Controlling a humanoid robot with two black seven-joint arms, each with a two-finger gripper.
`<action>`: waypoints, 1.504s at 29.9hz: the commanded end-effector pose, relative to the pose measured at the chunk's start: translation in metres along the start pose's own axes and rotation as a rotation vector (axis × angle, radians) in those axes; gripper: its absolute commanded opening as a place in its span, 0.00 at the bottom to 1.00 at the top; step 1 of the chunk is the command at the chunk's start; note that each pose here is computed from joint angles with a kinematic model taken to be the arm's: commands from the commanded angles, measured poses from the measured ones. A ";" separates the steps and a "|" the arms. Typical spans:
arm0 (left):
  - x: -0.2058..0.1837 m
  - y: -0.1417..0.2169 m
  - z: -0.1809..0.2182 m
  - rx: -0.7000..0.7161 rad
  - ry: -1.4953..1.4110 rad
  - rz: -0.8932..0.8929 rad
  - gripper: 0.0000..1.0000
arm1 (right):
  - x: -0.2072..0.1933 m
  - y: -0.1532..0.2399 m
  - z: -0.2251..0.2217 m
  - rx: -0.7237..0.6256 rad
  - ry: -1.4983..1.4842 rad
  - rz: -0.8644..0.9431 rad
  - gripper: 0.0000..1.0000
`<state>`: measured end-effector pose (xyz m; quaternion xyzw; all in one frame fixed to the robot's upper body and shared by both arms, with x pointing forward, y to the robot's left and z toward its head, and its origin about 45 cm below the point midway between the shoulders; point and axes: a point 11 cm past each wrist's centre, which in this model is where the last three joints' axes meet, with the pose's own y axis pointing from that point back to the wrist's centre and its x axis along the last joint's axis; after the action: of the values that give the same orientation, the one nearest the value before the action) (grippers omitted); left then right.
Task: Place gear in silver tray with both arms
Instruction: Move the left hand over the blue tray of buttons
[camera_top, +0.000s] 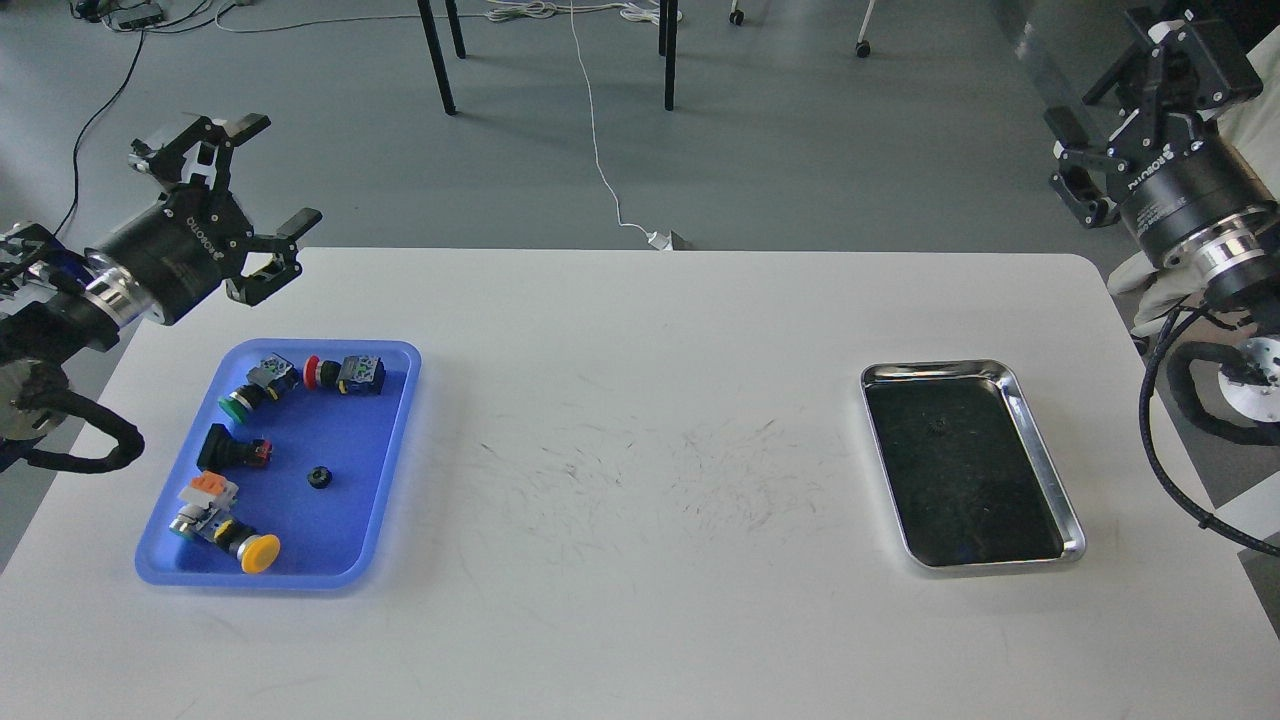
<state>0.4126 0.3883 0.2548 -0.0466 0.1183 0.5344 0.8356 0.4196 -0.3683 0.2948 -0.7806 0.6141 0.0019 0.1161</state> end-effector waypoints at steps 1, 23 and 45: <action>0.002 -0.002 -0.013 0.022 0.013 0.016 0.99 | -0.005 0.000 0.014 0.006 -0.057 0.018 0.99; -0.006 0.063 -0.056 0.237 -0.130 -0.086 0.99 | 0.008 0.014 0.036 -0.039 -0.055 0.079 0.99; -0.001 0.059 -0.030 0.200 -0.182 -0.083 0.99 | -0.009 -0.005 0.088 -0.253 -0.016 0.102 0.99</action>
<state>0.3527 0.4013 0.2213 0.0790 0.1020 0.4831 0.8660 0.4289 -0.3527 0.2113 -0.7448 0.6595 0.0880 0.0514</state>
